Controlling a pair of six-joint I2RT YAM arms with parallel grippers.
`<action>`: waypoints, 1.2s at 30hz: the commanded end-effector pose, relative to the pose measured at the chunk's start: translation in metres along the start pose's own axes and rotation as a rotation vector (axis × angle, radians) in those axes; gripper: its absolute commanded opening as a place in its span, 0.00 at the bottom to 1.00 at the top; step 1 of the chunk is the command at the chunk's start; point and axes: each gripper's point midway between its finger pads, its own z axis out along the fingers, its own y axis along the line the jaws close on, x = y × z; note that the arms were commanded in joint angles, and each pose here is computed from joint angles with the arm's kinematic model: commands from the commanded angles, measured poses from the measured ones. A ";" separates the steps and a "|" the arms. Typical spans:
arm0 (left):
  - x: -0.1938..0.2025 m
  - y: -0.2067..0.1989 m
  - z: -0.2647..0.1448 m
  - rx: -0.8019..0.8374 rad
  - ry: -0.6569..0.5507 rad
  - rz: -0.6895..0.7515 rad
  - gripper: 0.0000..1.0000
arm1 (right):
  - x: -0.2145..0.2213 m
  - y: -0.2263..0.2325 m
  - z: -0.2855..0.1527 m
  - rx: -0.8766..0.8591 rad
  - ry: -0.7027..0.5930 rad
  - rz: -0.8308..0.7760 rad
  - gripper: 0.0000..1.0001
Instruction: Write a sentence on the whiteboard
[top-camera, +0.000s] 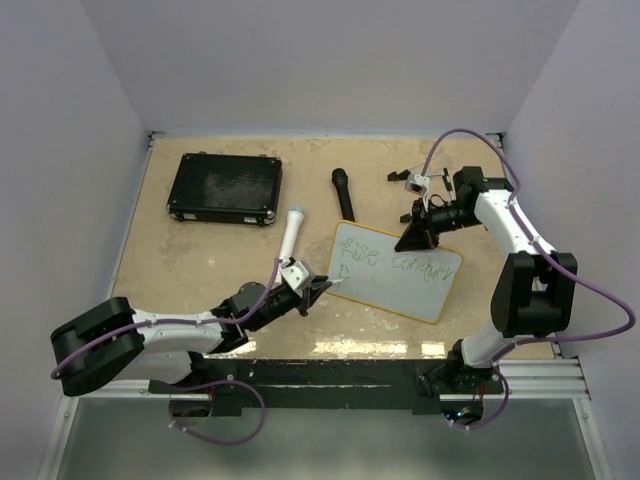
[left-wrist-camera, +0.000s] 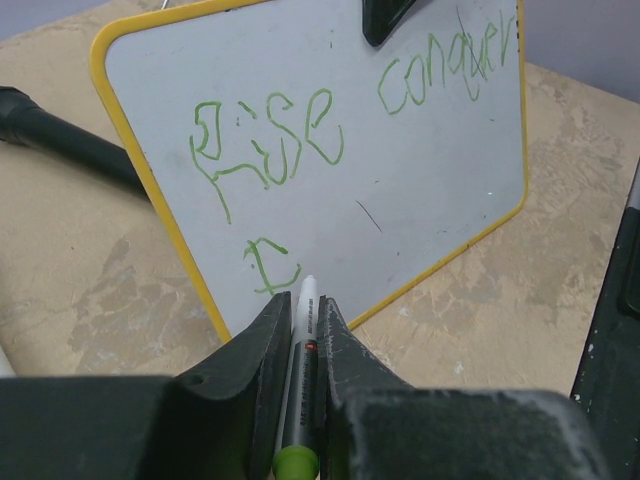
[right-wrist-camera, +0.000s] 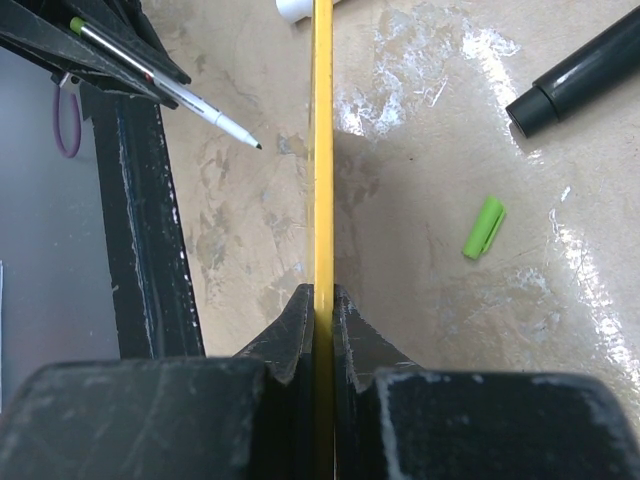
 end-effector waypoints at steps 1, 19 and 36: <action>-0.021 -0.001 0.016 -0.006 -0.048 0.035 0.00 | -0.011 0.000 -0.001 0.010 -0.046 -0.096 0.00; -0.012 0.006 0.023 -0.022 -0.068 0.141 0.00 | -0.010 -0.003 0.002 0.006 -0.049 -0.079 0.00; -0.022 -0.007 0.019 0.052 -0.106 0.157 0.00 | -0.009 -0.005 0.003 0.006 -0.046 -0.072 0.00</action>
